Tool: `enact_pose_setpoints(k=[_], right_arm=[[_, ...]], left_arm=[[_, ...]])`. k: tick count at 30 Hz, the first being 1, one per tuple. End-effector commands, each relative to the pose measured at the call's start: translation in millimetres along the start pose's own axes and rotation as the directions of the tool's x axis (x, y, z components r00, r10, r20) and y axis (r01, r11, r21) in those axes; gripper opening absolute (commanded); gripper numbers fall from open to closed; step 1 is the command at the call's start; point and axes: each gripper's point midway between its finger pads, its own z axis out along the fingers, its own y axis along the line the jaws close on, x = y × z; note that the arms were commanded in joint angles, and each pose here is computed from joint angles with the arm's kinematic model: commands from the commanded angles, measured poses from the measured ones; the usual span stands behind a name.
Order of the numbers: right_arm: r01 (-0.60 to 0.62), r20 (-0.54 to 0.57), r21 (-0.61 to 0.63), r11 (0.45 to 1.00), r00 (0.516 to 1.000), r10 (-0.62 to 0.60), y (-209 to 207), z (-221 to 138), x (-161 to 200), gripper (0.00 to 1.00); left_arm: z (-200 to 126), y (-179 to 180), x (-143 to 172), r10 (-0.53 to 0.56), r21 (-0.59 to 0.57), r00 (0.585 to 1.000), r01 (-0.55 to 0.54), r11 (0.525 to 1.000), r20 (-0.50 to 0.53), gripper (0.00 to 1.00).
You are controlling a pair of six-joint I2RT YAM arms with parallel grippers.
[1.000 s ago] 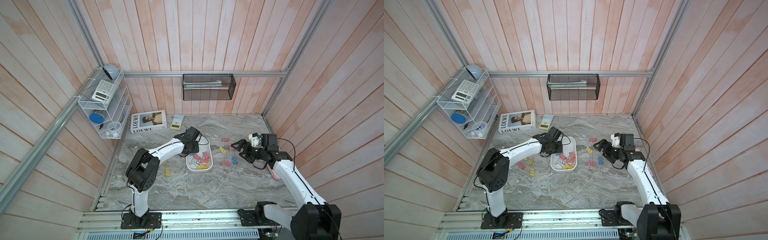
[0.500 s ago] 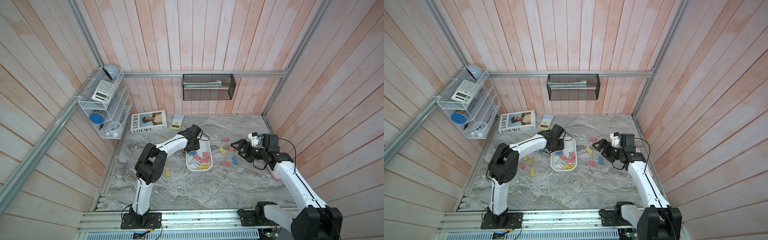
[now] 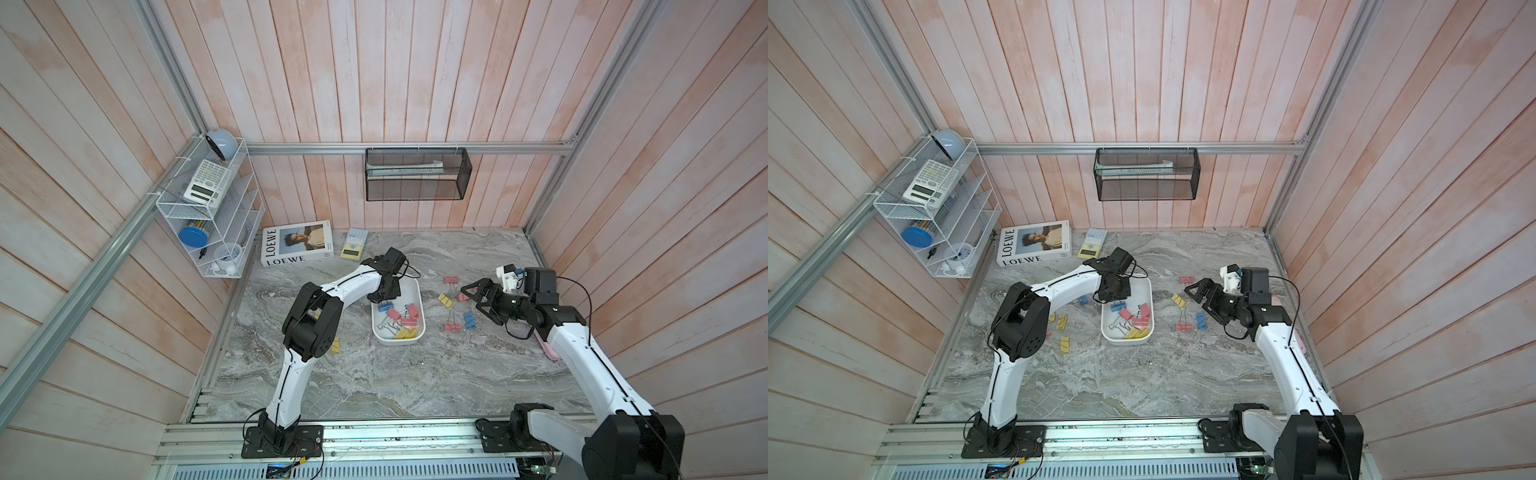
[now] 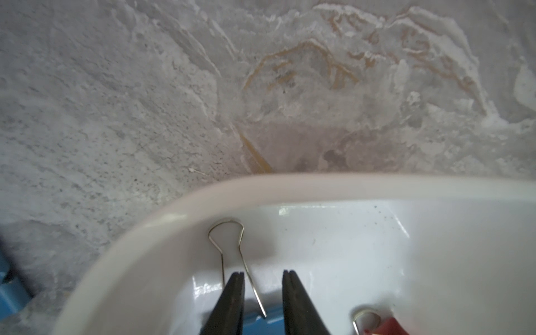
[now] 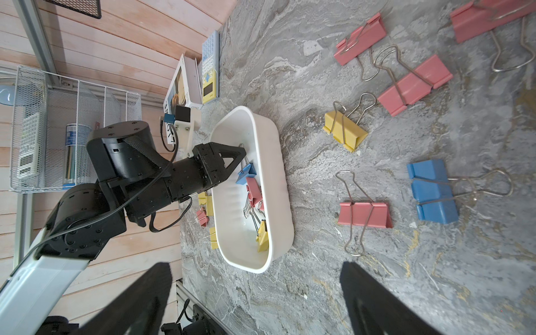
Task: Take out the binder clips from the storage box
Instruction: Pick up the binder clip from the storage box.
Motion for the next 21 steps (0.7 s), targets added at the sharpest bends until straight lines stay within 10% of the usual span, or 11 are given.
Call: enact_pose_setpoints(k=[1, 21], right_arm=[[0.010, -0.003, -0.007, 1.000, 1.000, -0.010, 0, 2, 2, 0.98], [0.001, 0.006, -0.002, 1.000, 1.000, -0.001, -1, 2, 1, 0.98]], left_arm=[[8, 4, -1, -0.005, -0.034, 1.000, 0.004, 0.999, -0.012, 0.27], [1, 8, 0, -0.043, -0.063, 0.999, 0.043, 0.997, 0.008, 0.22]])
